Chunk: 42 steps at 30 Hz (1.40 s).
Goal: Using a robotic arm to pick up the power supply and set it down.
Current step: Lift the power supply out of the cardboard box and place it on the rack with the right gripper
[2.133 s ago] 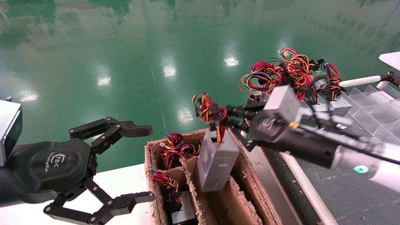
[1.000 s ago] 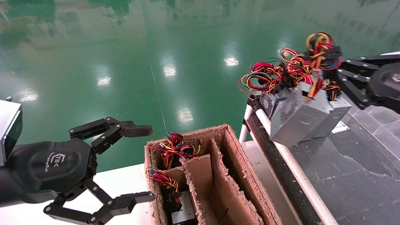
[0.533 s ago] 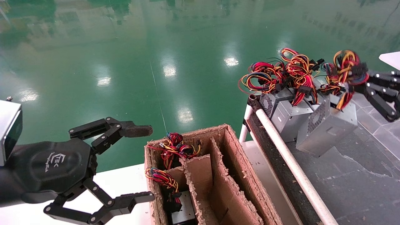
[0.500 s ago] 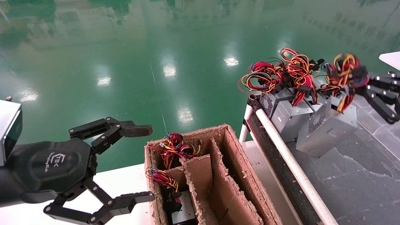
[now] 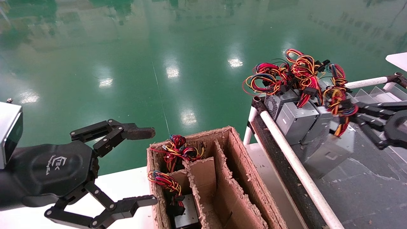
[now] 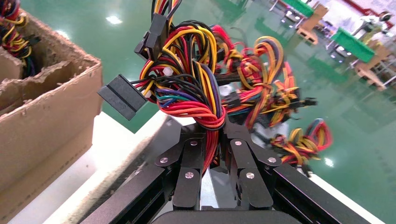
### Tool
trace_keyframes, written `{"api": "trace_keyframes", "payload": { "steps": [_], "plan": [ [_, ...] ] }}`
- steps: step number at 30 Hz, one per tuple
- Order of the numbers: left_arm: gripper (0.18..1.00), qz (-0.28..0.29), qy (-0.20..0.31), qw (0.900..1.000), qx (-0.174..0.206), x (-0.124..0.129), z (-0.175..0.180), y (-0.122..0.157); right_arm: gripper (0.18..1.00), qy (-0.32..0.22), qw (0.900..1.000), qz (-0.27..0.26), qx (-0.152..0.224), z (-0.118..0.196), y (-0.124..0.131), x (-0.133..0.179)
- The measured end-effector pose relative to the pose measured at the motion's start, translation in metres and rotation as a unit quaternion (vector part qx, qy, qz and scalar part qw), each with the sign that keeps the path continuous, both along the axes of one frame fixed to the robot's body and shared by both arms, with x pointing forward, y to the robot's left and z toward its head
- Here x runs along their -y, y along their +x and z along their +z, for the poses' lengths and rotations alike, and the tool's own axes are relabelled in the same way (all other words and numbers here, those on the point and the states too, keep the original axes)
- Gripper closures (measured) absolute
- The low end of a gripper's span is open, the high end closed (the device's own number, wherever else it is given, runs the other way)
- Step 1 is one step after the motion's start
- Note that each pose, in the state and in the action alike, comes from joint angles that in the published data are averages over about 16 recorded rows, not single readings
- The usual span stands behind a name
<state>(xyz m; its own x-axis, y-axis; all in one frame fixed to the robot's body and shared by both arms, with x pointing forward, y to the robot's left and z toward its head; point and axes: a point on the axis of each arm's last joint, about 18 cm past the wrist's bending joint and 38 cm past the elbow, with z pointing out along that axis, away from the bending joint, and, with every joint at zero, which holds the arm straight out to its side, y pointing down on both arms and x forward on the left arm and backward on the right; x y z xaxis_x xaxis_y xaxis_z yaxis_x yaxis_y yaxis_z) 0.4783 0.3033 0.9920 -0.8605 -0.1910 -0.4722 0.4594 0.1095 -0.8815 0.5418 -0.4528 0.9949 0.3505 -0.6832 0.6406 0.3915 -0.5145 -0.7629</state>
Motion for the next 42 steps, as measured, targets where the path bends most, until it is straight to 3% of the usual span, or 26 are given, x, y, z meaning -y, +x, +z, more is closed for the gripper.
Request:
{"api": "trace_keyframes", "payload": {
  "steps": [17,42],
  "plan": [
    [0.184,0.000,0.000,1.0000,0.000,0.000,0.000,0.000,0.935,-0.008,1.000,0.018,-0.003,-0.006,0.028,-0.035],
    [0.184,0.000,0.000,1.0000,0.000,0.000,0.000,0.000,0.908,0.004,1.000,0.016,-0.023,-0.009,0.053,-0.043]
  ]
}}
